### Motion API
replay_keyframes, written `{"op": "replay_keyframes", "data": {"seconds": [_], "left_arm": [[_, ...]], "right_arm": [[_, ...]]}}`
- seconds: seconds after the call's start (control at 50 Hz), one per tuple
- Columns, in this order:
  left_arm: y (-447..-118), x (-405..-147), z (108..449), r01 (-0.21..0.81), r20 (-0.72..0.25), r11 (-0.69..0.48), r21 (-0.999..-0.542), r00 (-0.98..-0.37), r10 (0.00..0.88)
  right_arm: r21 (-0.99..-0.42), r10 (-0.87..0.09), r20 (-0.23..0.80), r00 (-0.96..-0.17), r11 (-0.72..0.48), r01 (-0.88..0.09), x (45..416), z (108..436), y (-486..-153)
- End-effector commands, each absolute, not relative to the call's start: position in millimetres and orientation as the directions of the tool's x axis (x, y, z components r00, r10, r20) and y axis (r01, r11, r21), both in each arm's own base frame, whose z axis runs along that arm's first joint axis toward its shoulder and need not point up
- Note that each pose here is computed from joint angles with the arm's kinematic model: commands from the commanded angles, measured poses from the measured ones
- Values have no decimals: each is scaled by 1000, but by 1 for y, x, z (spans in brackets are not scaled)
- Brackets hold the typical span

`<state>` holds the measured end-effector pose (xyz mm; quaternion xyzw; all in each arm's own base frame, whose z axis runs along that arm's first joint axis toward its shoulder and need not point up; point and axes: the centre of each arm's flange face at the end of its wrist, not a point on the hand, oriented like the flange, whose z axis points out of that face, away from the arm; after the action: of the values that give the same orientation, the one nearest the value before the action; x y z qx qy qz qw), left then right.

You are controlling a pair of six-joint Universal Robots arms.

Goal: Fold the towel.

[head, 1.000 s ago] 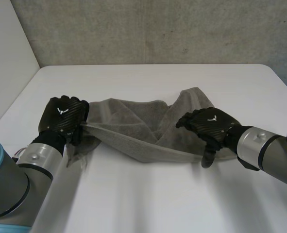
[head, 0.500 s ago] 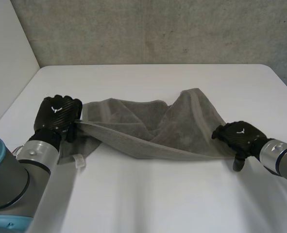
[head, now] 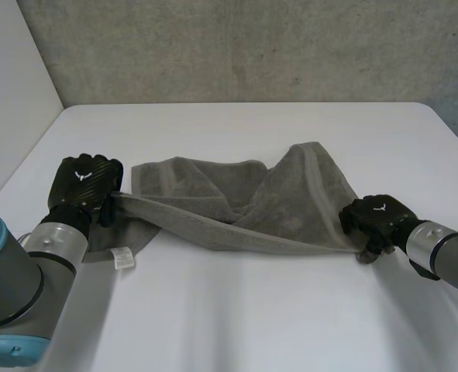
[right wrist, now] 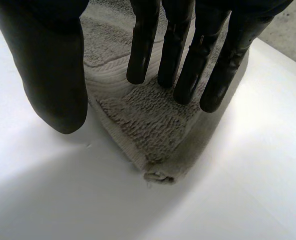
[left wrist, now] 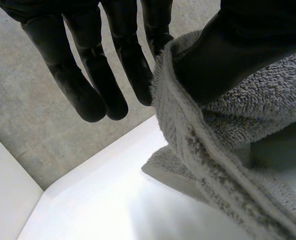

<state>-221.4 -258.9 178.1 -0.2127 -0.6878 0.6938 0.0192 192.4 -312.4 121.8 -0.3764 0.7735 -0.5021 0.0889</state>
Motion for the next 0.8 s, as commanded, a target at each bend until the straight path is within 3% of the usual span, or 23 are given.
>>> {"op": "replay_keyframes", "data": {"seconds": [0.02,0.56,0.68,0.8], "left_arm": [[-258,-221,178,266,-269,-52,-962,-908,320],[-258,-221,178,267,-269,-51,-962,-909,318],[-256,-221,187,257,-268,-76,-963,-912,311],[-249,-221,221,227,-270,-174,-958,-917,292]], "right_arm": [[-849,-665,257,-701,191,-492,193,123,-317],[-866,-640,225,-735,215,-452,191,124,-329],[-925,-615,208,-760,129,-357,193,179,-328],[-962,-605,222,-765,-9,-272,195,245,-317]]}}
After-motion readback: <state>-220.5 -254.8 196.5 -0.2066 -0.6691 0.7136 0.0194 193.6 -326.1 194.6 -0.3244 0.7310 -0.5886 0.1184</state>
